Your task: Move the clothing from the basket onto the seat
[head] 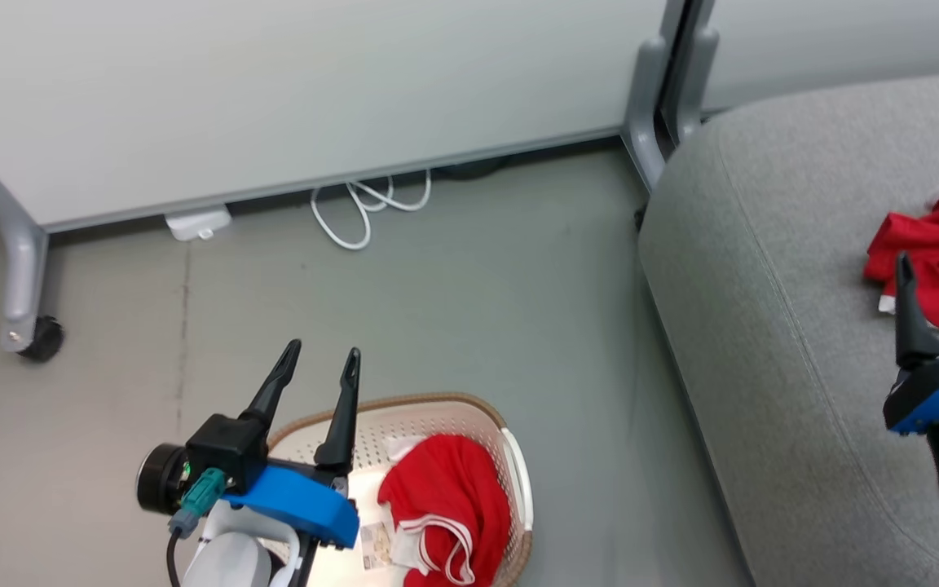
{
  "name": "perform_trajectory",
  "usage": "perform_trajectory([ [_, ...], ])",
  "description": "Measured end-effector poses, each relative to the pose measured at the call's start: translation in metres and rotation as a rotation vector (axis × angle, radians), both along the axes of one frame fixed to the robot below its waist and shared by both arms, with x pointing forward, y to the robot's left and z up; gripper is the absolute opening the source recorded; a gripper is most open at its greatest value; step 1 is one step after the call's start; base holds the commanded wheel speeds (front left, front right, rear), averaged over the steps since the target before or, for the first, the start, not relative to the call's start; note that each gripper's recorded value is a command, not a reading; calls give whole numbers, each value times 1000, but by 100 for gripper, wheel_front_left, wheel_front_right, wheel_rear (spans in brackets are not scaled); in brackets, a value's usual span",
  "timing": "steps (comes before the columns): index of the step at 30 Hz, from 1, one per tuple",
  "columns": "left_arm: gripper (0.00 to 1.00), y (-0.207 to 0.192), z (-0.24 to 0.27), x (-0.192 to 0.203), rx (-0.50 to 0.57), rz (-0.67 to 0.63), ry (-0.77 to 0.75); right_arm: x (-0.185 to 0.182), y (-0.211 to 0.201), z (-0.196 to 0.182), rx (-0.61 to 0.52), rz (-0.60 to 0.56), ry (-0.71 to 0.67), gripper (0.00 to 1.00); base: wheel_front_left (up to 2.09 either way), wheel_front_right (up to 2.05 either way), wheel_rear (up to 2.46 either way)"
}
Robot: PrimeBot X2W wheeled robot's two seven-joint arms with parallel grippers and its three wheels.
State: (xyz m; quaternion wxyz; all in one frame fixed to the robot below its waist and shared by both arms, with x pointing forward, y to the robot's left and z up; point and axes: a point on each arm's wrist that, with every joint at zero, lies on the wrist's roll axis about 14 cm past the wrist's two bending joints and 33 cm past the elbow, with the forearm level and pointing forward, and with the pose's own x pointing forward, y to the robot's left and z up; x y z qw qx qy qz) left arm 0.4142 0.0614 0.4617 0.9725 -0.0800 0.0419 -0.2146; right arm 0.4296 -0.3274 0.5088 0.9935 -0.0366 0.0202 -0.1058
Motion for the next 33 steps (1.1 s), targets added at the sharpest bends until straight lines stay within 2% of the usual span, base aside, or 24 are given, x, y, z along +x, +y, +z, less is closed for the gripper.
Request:
perform_trajectory([
  [9,100,58,14,-24,10,179,-29,-16,74,19,15,163,-61,100,0,0,0],
  [16,100,90,16,-38,13,281,-37,-30,121,17,47,259,-60,100,0,0,0],
  [23,100,103,15,-44,19,323,-35,-43,142,15,94,289,-64,100,0,0,0],
  [33,100,104,8,-49,22,330,-15,-47,150,9,123,296,-58,100,0,0,0],
])
